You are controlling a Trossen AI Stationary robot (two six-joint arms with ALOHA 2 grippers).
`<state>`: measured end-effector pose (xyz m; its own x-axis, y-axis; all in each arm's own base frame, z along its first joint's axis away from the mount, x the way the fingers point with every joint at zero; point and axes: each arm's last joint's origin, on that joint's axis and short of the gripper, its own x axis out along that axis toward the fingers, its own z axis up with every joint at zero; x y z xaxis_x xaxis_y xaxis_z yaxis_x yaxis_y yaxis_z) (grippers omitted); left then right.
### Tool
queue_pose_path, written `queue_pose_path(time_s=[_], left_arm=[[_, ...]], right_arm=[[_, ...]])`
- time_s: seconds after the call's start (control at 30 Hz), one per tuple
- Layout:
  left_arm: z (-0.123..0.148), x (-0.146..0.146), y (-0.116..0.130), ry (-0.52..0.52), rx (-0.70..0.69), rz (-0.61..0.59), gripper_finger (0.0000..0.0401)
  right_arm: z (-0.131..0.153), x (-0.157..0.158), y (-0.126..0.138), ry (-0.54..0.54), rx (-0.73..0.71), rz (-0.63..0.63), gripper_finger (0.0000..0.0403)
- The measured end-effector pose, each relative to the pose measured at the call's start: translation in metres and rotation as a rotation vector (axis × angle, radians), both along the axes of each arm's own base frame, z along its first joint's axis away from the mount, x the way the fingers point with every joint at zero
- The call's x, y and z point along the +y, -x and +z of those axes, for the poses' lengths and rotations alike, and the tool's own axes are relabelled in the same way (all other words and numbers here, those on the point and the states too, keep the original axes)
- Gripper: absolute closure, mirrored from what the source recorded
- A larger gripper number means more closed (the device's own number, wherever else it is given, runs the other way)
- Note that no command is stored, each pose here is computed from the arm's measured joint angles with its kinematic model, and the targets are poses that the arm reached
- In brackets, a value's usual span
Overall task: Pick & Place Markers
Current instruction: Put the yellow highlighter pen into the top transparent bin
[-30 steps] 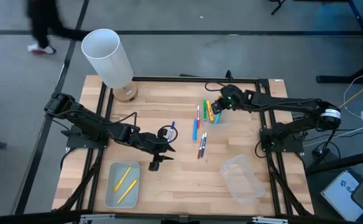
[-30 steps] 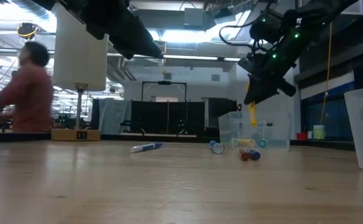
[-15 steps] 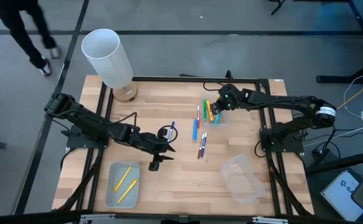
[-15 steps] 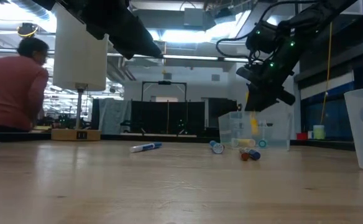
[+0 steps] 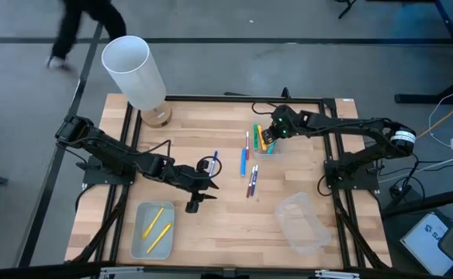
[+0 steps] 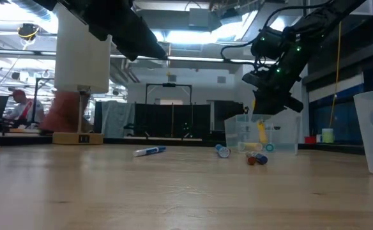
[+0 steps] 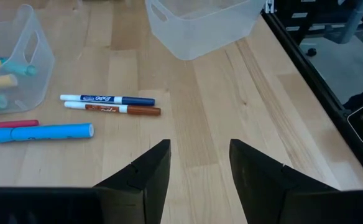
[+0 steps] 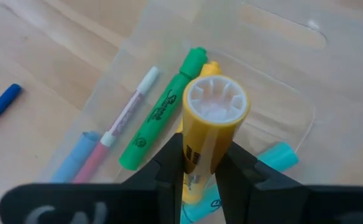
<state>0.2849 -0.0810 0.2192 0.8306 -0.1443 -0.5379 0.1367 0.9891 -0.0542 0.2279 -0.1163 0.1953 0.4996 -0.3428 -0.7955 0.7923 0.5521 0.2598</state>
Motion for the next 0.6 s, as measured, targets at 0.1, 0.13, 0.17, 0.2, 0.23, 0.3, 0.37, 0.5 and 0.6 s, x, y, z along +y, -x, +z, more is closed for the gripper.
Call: queue_pose_path(time_s=[0.1,0.13,0.17,0.2,0.23,0.3,0.37,0.5,0.6], left_arm=[[0.000,0.000,0.000,0.000,0.000,0.000,0.0242],[0.000,0.000,0.000,0.000,0.000,0.000,0.0242],[0.000,0.000,0.000,0.000,0.000,0.000,0.0242],[0.000,0.000,0.000,0.000,0.000,0.000,0.0242],[0.000,0.000,0.000,0.000,0.000,0.000,0.0241],[0.000,0.000,0.000,0.000,0.000,0.000,0.0239],[0.000,0.000,0.000,0.000,0.000,0.000,0.0239],[0.000,0.000,0.000,0.000,0.000,0.000,0.0243],[0.000,0.000,0.000,0.000,0.000,0.000,0.0244]], right_arm=[[0.000,-0.002,0.001,-0.024,-0.013,-0.009,0.0335],[0.000,-0.003,0.002,-0.033,-0.017,-0.008,0.0335],[0.000,-0.004,0.002,-0.042,-0.022,-0.007,0.0335],[0.000,-0.005,0.003,-0.052,-0.028,-0.008,0.0335],[0.000,-0.006,0.003,-0.058,-0.031,-0.010,0.0335],[0.000,-0.008,0.004,-0.071,-0.038,-0.012,0.0335],[0.000,-0.010,0.006,-0.086,-0.047,-0.016,0.0335],[0.000,-0.015,0.008,-0.119,-0.066,-0.031,0.0335],[0.000,-0.018,0.010,-0.133,-0.075,-0.039,0.0335]])
